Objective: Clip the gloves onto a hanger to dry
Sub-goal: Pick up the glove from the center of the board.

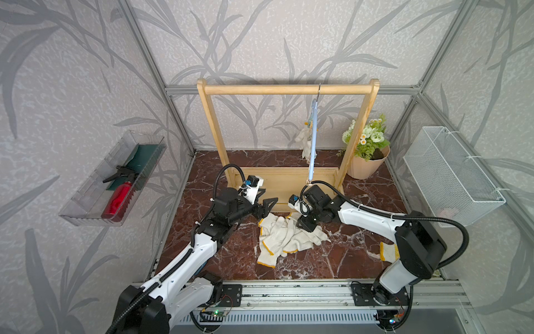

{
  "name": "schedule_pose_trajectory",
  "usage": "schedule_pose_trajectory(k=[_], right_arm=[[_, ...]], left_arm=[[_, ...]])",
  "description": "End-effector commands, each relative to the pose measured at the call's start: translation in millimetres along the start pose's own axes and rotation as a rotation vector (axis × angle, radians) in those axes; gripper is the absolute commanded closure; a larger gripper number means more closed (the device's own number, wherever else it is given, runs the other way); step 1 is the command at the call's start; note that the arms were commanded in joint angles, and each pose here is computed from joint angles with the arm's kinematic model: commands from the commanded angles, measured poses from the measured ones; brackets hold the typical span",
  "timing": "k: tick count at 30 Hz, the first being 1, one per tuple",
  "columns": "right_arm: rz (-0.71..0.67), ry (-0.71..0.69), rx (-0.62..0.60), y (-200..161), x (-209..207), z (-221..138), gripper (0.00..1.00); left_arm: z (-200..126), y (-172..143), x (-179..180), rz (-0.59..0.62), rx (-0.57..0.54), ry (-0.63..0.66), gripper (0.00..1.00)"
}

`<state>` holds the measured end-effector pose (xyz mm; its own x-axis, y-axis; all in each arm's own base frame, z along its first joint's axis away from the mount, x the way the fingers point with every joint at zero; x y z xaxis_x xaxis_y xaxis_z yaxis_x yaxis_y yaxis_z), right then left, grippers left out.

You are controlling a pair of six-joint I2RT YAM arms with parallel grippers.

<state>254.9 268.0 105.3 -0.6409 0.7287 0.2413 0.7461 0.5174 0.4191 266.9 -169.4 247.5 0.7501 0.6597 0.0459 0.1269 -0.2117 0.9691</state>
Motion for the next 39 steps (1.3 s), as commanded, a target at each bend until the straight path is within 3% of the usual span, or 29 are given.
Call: schedule_pose_trajectory(k=[1,17,24,29,33,39], right_arm=[[-0.02,-0.048,-0.004,7.4,-3.3,4.5,0.6],[-0.027,-0.082,-0.029,30.4,-1.0,36.2,0.67],[-0.02,-0.096,-0.044,38.4,4.9,40.9,0.57],[-0.011,-0.124,-0.036,37.6,1.4,37.0,0.82],[0.001,-0.058,-0.029,31.8,11.9,15.4,0.97],[0.02,0.174,-0.104,19.6,46.9,-45.8,1.0]], left_arm=[[-5.7,-0.7,1.5,0.013,0.002,0.023,0.29],[-6.4,-1.9,3.3,0.018,0.009,0.035,0.29],[-6.5,-1.8,2.7,0.012,0.008,0.031,0.28],[-4.9,-4.4,2.9,0.01,0.012,0.028,0.28],[-3.6,-6.4,1.1,0.007,0.018,0.01,0.29],[-7.2,4.2,-17.8,0.04,-0.041,-0.128,0.28]])
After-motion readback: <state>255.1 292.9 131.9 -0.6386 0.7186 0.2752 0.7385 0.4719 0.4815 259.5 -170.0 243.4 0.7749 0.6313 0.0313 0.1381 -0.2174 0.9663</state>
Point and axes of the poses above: each gripper's point midway between its finger pads, its own z axis out along the fingers, its own x axis along the line the jaws close on, y = z × x, the point moved 4 cm from there along -z, back along the fingers, and after that the axes turned 14 degrees about z, right-handed, at the moved point
